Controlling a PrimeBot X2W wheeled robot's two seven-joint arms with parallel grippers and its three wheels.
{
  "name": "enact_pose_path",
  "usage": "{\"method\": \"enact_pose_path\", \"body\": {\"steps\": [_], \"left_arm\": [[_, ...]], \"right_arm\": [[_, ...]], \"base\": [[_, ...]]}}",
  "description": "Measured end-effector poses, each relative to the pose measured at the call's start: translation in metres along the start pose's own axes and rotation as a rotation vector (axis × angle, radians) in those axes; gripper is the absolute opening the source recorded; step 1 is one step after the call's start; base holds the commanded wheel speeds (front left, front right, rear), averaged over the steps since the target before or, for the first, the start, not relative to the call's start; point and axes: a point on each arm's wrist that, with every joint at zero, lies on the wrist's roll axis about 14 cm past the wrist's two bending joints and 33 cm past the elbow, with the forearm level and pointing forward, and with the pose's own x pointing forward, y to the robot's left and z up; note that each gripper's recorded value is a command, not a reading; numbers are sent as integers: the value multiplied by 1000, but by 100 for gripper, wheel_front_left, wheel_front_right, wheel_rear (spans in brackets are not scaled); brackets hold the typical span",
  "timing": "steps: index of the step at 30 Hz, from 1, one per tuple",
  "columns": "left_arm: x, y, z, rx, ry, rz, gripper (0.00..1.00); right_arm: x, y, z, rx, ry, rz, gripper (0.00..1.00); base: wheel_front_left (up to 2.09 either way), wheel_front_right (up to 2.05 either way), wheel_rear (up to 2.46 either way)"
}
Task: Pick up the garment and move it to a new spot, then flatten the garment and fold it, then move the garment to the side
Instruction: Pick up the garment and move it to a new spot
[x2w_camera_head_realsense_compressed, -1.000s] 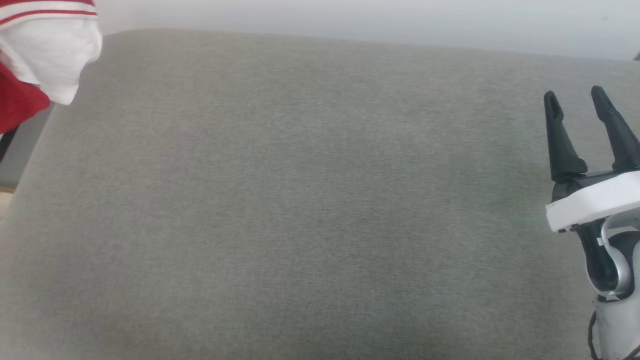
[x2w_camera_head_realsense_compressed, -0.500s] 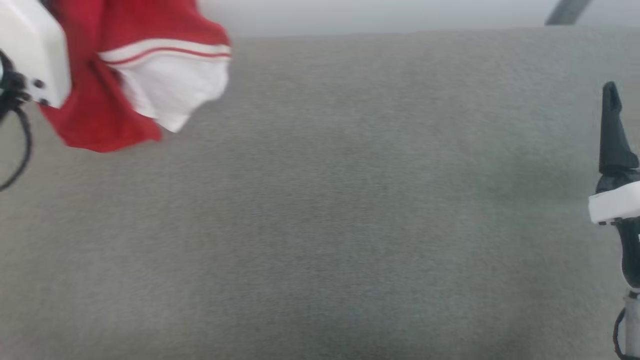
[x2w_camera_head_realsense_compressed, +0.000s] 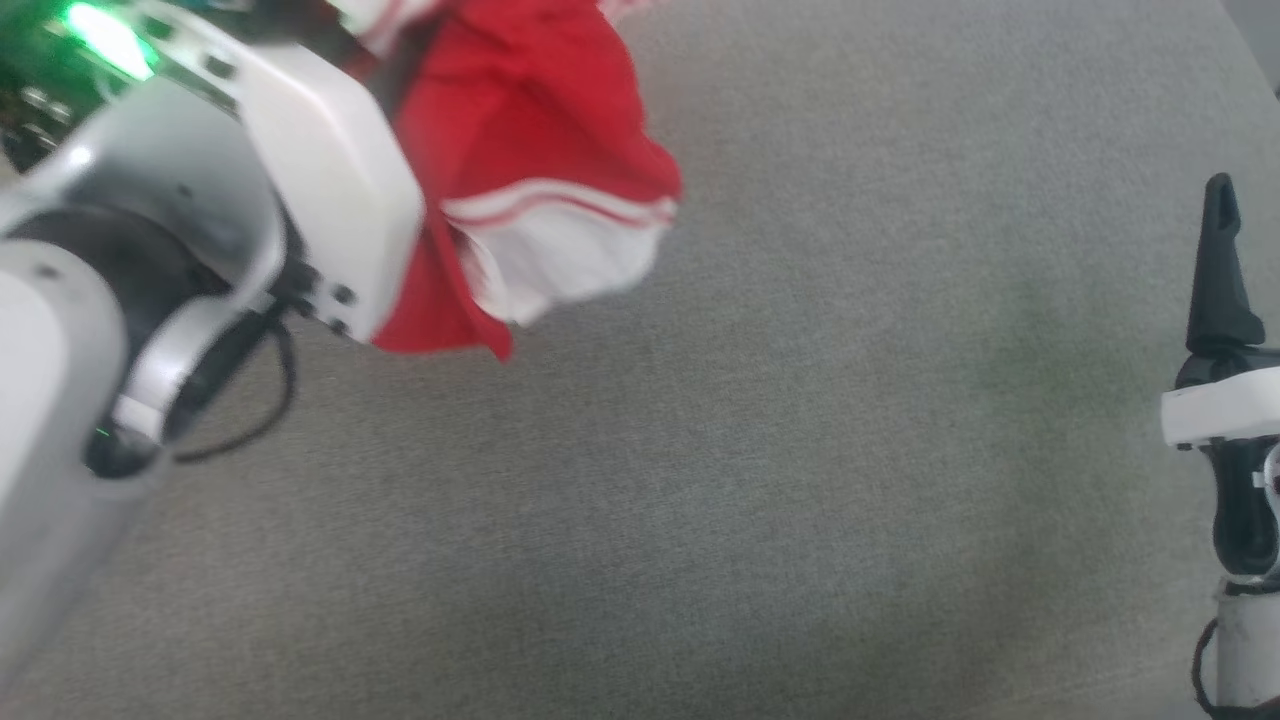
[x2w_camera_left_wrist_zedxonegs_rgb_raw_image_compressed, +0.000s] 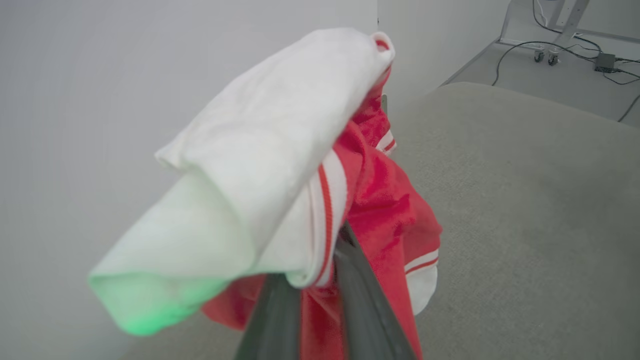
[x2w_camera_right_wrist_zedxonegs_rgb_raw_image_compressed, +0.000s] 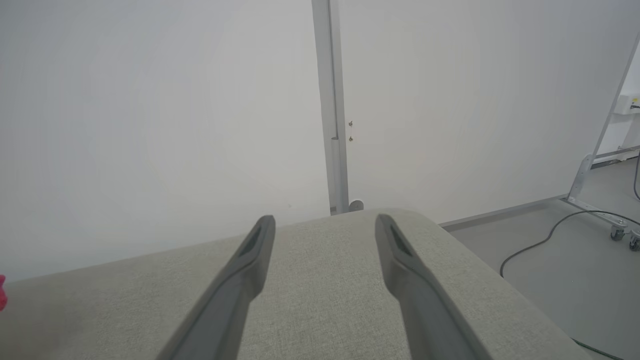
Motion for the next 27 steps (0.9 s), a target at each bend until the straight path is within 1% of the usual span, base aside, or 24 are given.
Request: {"method": "enact_pose_path", "body": {"steps": [3,5,10,16,21,23,25,27], "left_arm": [[13,-20,-24,-36,70,-60,0],[20,-27,-40,-51,112,-85,0],[34,-37,-91,-114,252,-117,0],[43,-29,-157,-193,421,-82,0],[39,-28,-210,-254,565,-61,0],[37,-27,-225,-292,607,-51,0],[35,-31,-241,-305,647,-51,0],[36,-32,-247,-316,659,-50,0]], "right_arm": [[-2,-5,-10,3,17,-22,100],[-3,-8,-15,6,25,-32,100],[-5,-6,-34,17,65,-37,100],[-5,5,-49,40,94,-20,100],[-4,9,-53,47,100,-11,100],[-3,10,-54,51,100,-8,100],[-3,12,-57,55,104,-3,100],[-1,15,-57,56,106,4,100]], "base": [[0,0,0],[0,0,0],[0,0,0],[0,0,0],[0,0,0],[0,0,0],[0,0,0],[0,0,0]]}}
